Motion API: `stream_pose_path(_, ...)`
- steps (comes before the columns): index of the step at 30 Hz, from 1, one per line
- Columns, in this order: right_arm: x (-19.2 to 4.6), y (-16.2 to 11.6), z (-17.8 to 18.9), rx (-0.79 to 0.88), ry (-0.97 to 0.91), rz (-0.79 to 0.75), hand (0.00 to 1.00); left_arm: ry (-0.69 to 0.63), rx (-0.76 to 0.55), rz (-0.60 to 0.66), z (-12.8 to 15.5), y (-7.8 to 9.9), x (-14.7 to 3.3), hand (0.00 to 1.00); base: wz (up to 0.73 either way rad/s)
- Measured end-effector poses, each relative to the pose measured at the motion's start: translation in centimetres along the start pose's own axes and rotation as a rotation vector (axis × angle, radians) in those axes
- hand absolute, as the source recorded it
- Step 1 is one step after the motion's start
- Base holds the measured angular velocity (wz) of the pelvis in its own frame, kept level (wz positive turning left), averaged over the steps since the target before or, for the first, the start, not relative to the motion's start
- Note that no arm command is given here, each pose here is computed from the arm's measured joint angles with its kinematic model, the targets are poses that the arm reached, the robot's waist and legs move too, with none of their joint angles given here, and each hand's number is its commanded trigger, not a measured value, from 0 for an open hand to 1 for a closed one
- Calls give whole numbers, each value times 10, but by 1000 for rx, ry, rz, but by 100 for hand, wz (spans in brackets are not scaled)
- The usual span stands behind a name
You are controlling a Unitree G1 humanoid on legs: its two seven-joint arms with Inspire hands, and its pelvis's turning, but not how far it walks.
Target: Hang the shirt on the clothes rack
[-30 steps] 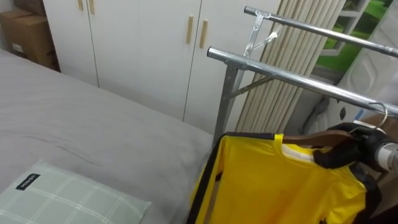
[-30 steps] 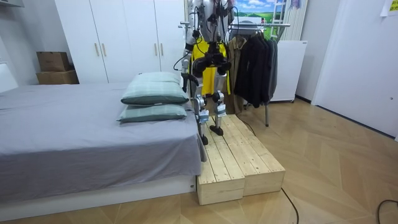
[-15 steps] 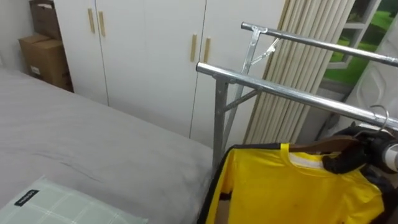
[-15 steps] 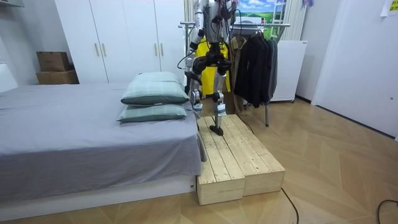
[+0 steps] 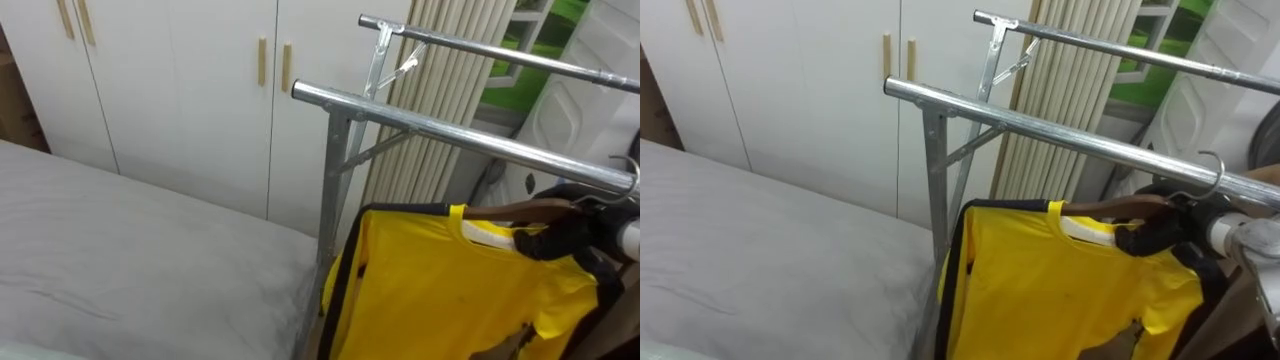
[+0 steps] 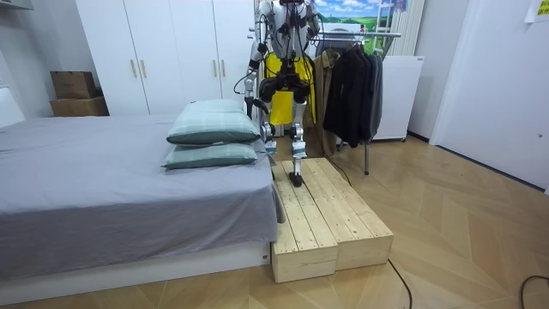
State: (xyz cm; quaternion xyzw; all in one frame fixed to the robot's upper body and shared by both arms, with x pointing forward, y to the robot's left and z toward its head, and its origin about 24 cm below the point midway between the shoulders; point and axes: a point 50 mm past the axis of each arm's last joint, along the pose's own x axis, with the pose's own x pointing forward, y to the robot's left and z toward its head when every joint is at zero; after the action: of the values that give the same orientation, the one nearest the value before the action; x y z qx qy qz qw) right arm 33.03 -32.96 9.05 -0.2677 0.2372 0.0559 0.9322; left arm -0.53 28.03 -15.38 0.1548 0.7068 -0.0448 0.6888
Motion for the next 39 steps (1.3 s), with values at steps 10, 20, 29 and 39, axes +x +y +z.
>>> stream_pose_path(10, -3, -5, -4, 3, 13, -17, 100, -15, 13, -13, 7, -1, 1, 0, -8)
stream_pose_path(20, -3, -2, -11, 10, 33, 2, 100, -15, 10, 18, 6, 1, 0, 0, 0)
stream_pose_path(29, -3, 0, -25, 29, 82, 24, 100, -74, 30, 57, 20, 10, -3, 0, 0)
stream_pose_path(39, 1, 9, -35, 2, 139, 39, 100, -124, 81, 67, 35, 11, -5, 0, -1)
